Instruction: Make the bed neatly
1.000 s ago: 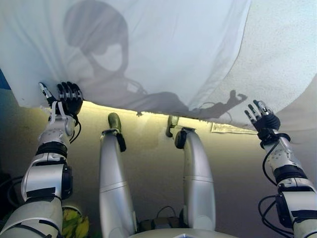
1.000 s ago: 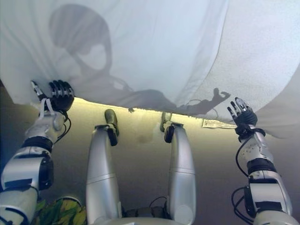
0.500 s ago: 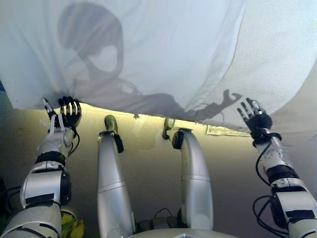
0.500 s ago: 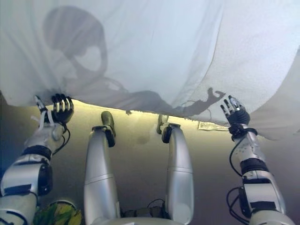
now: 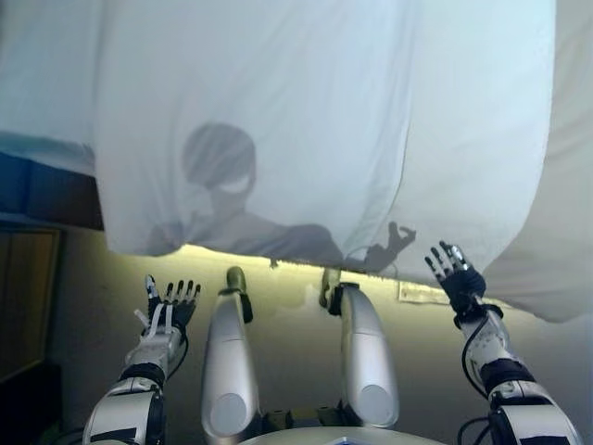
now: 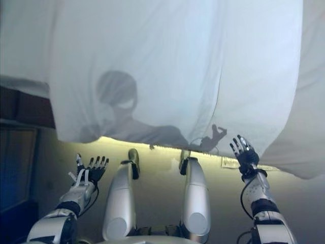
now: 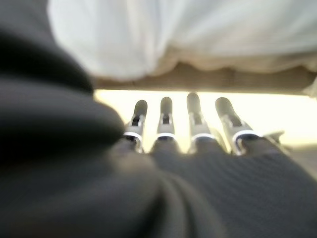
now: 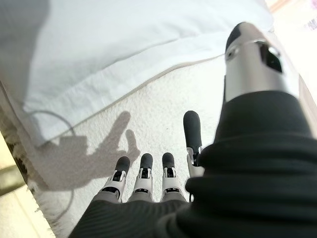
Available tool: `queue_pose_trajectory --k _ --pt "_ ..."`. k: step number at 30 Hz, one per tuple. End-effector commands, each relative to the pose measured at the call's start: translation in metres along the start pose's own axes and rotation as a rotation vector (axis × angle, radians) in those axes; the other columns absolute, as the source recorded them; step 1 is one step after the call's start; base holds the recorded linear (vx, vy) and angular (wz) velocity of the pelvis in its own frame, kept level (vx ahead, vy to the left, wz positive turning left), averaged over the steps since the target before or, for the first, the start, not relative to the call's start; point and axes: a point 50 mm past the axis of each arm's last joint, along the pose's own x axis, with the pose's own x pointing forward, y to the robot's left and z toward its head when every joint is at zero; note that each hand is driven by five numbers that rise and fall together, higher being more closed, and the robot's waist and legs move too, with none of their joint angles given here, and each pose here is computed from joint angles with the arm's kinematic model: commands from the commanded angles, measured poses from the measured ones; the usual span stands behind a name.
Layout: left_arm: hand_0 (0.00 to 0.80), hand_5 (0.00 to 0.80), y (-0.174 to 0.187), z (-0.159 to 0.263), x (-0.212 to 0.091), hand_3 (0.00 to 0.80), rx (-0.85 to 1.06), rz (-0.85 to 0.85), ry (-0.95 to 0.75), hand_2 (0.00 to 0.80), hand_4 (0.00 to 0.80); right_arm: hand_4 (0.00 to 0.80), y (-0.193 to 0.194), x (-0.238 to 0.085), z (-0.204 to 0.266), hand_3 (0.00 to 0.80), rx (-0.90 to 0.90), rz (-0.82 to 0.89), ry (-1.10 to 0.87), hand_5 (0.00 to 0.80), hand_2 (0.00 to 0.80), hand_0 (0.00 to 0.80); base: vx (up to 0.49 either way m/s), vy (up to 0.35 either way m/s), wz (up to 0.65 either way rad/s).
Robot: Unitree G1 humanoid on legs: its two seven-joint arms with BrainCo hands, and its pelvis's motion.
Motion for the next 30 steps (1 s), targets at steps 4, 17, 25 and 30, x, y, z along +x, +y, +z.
queue_pose_trajectory --k 4,17,25,30 --pt "0.0 0.0 0.048 -0.001 -0.025 0.0 0.141 0.107 0.086 0.0 0.0 0.0 -0.032 -0.032 -0.03 0.0 -0.096 -0.071 0.123 0.0 0.0 0.0 0.211 -0.083 -0.04" --pt "0.0 0.0 0.094 -0.019 -0.051 0.0 0.197 0.222 0.079 0.0 0.0 0.0 -0.063 -0.115 -0.14 0.0 0.043 -0.356 0.56 0.0 0.0 0.0 0.199 -0.014 -0.06" --pt "0.0 0.0 0.107 -0.057 -0.057 0.0 0.547 0.317 0.28 0.0 0.0 0.0 -0.069 -0.142 -0.163 0.0 0.139 -0.689 0.603 0.0 0.0 0.0 0.055 -0.014 -0.01" --pt "0.0 0.0 0.115 -0.071 -0.065 0.0 0.572 0.305 0.361 0.0 0.0 0.0 -0.051 -0.127 -0.171 0.0 0.065 -0.539 0.648 0.0 0.0 0.0 0.063 0.0 -0.01"
